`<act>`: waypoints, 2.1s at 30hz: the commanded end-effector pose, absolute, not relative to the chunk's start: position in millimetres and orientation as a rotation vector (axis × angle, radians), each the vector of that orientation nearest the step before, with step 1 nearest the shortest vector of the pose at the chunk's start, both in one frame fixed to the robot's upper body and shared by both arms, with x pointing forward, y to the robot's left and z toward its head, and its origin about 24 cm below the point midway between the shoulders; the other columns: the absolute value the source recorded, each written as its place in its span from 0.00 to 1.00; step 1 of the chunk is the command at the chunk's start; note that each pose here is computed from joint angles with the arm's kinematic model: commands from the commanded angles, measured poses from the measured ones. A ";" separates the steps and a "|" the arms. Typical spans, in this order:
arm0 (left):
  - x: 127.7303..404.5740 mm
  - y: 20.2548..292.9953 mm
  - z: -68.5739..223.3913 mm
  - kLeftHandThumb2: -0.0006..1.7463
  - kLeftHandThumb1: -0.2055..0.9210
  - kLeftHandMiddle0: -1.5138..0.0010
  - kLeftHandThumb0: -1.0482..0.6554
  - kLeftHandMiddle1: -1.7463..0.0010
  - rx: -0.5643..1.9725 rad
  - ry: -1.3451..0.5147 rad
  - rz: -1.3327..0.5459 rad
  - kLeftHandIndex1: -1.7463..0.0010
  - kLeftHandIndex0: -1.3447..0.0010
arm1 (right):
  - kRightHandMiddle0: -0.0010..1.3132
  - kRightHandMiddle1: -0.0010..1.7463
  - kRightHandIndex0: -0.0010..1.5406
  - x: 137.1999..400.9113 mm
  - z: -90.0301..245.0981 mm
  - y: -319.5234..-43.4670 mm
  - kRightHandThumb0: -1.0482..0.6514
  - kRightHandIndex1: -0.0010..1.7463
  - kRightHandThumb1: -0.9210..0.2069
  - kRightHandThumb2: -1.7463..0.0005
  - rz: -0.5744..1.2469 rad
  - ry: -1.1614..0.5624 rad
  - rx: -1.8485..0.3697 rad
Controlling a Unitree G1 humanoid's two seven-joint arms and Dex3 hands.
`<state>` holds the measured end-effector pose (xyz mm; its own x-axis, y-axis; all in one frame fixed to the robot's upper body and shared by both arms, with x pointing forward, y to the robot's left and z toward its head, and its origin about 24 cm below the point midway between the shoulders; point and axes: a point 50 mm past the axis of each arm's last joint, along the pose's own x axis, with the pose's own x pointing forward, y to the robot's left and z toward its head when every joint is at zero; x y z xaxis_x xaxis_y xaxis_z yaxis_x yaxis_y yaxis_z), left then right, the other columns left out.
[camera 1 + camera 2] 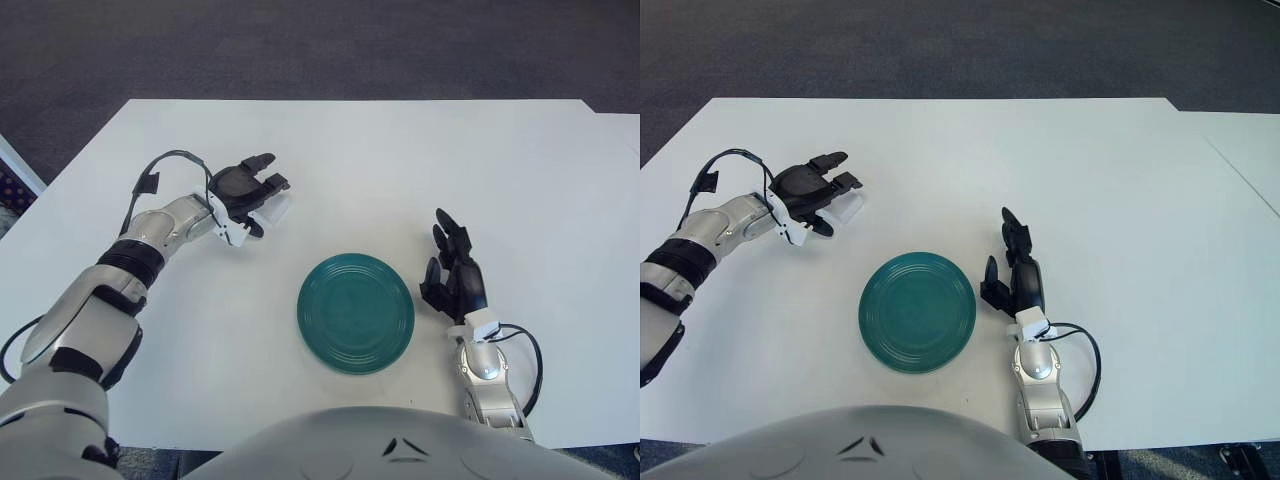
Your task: Put the charger into the plate.
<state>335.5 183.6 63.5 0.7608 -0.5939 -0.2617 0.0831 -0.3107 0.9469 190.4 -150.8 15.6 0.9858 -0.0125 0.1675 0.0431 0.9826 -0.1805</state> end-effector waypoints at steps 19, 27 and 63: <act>341.2 186.1 78.7 0.08 1.00 0.92 0.05 1.00 1.915 -0.421 -0.853 0.56 0.97 | 0.00 0.27 0.15 189.1 20.4 -150.3 0.15 0.01 0.00 0.47 -0.088 -0.138 -0.165; 344.6 186.8 80.0 0.09 1.00 0.92 0.05 1.00 1.920 -0.404 -0.838 0.56 0.98 | 0.00 0.28 0.15 188.4 20.5 -148.2 0.16 0.01 0.00 0.48 -0.090 -0.120 0.002; 359.3 193.2 70.2 0.08 1.00 0.91 0.03 1.00 1.860 -0.302 -0.671 0.58 0.99 | 0.50 0.68 0.55 303.9 109.6 -149.0 0.35 0.69 0.47 0.38 1.574 0.238 -1.017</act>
<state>354.3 194.4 68.1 0.7857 -0.5115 -0.3478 0.1325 -0.4100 0.9024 212.9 -151.5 26.2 0.9389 0.2668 0.2172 -0.2164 0.9488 -0.2300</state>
